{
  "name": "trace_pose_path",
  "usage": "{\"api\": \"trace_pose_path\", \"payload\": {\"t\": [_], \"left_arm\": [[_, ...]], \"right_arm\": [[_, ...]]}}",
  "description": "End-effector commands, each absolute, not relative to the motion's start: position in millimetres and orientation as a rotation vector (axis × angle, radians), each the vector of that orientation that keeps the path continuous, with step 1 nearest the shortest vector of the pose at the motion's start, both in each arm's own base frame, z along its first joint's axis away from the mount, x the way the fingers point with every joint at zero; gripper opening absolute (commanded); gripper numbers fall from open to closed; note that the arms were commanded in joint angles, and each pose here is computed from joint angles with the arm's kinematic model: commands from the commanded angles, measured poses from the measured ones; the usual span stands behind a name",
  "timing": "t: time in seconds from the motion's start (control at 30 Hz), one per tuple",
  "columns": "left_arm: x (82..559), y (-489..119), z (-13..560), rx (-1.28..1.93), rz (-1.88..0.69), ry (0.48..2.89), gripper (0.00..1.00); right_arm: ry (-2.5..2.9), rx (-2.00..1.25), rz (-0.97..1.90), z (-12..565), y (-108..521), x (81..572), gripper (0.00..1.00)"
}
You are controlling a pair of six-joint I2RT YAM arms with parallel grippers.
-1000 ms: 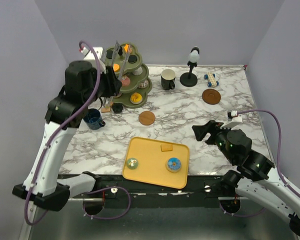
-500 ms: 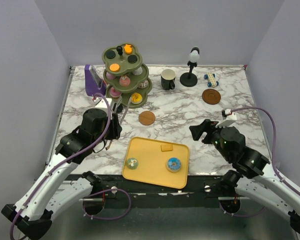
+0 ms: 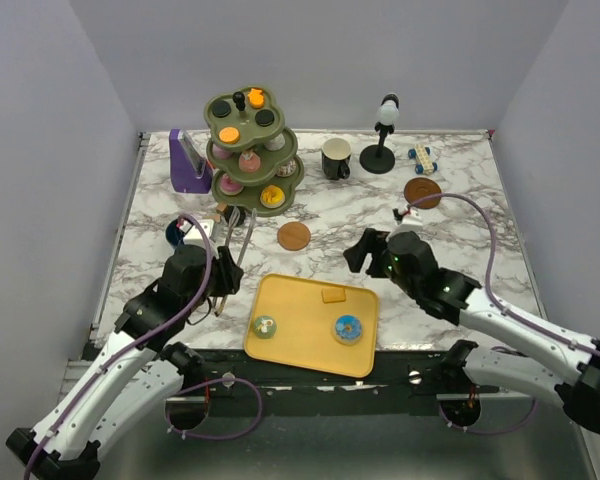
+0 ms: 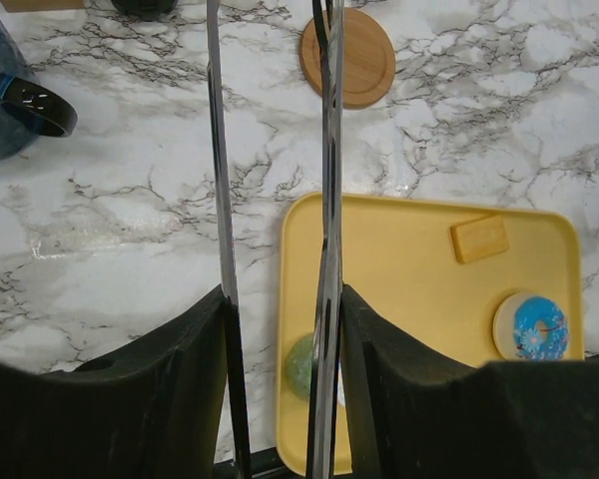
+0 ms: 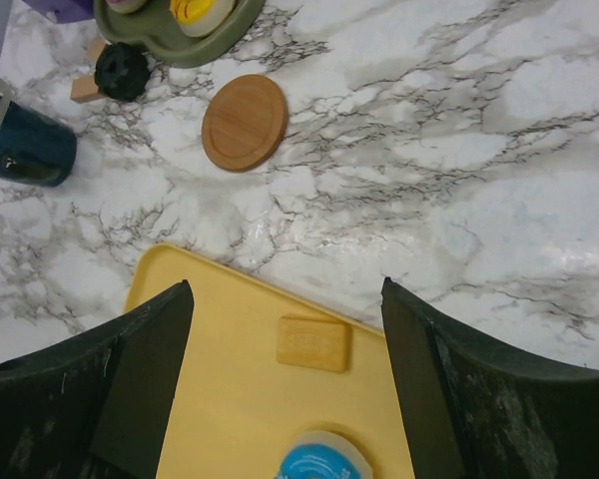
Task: Serve the afternoon tea
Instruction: Adjust the desert table at the center of the board.
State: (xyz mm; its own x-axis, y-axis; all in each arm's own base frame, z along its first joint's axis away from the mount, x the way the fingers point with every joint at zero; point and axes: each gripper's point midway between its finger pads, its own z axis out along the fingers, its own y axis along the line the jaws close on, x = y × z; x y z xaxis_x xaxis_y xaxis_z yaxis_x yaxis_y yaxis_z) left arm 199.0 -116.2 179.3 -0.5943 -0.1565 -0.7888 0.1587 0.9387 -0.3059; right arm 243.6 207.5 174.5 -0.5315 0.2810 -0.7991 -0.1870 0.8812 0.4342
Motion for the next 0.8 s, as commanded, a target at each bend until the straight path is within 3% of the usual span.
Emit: {"api": "trace_pose_path", "payload": {"t": [0.0,0.2,0.53,0.77], "left_arm": [[201.9,-112.5,191.8,-0.065,-0.467,2.067,0.51],[196.8,-102.8,197.7,-0.103,-0.457,2.036,0.52],[190.0,-106.3,189.2,-0.117,-0.502,2.056,0.52],[193.1,-114.7,187.9,-0.1,-0.525,2.073,0.52]], "right_arm": [[1.99,0.114,0.722,197.7,250.8,271.9,0.84],[1.912,0.111,0.828,230.4,290.7,322.0,0.83],[1.66,-0.383,0.643,291.5,359.8,397.7,0.82],[1.501,-0.463,0.638,323.8,404.6,439.4,0.81]]}}
